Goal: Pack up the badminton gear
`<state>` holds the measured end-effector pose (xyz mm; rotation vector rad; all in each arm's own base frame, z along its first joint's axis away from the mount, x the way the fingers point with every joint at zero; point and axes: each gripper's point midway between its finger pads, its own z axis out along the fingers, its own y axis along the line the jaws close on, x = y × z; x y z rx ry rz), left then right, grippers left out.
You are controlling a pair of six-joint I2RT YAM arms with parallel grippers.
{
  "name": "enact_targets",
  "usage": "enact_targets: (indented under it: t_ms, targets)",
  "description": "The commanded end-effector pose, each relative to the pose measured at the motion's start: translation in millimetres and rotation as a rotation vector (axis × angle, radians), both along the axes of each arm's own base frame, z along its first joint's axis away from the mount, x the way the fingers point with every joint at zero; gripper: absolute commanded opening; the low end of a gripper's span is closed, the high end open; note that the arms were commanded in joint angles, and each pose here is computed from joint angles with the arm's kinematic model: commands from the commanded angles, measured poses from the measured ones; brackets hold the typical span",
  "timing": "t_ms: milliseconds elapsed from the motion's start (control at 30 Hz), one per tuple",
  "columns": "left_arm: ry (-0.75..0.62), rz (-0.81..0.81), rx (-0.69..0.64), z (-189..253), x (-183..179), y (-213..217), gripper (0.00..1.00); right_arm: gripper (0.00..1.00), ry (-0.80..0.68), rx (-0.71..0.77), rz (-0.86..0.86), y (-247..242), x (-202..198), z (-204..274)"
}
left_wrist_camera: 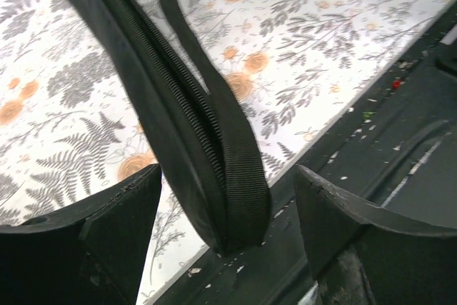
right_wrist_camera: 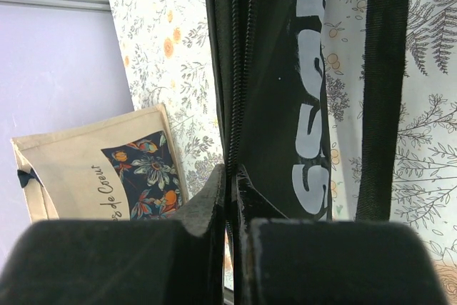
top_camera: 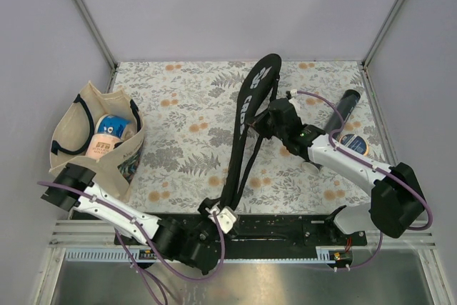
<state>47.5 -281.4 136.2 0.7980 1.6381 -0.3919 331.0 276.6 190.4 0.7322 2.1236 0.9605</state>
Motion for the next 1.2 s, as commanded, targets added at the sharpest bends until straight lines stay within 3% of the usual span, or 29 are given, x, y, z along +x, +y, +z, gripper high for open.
enact_targets:
  t_ms: [0, 267, 600, 800, 933, 1033, 1167]
  targets:
    - [-0.028, 0.155, -0.080, 13.3, 16.9, 18.7, 0.79, 0.00, -0.148, 0.140, -0.035, 9.2, 10.8, 71.4]
    - [-0.015, 0.158, -0.090, 3.8, 20.7, 25.5, 0.77, 0.00, -0.156, 0.185, -0.024, 16.1, 12.7, 72.0]
    - [0.033, 0.176, -0.101, -2.9, 38.1, 29.5, 0.68, 0.00, -0.158, 0.221, -0.008, 17.0, 6.6, 69.7]
    - [0.030, 0.169, -0.124, 3.5, 42.0, 31.9, 0.32, 0.01, -0.200, 0.231, 0.057, 22.7, 2.2, 72.0]
    - [0.043, 0.166, -0.132, 6.2, 44.9, 33.0, 0.09, 0.24, -0.308, 0.046, 0.158, 17.6, 7.6, 70.0]
    - [0.052, 0.165, -0.132, 6.8, 47.0, 32.8, 0.01, 0.36, -0.374, -0.019, 0.237, 3.2, 9.4, 77.5]
    - [0.059, 0.187, -0.121, 5.9, 50.4, 36.1, 0.00, 0.44, -0.458, -0.129, 0.268, -31.2, 14.3, 96.0]
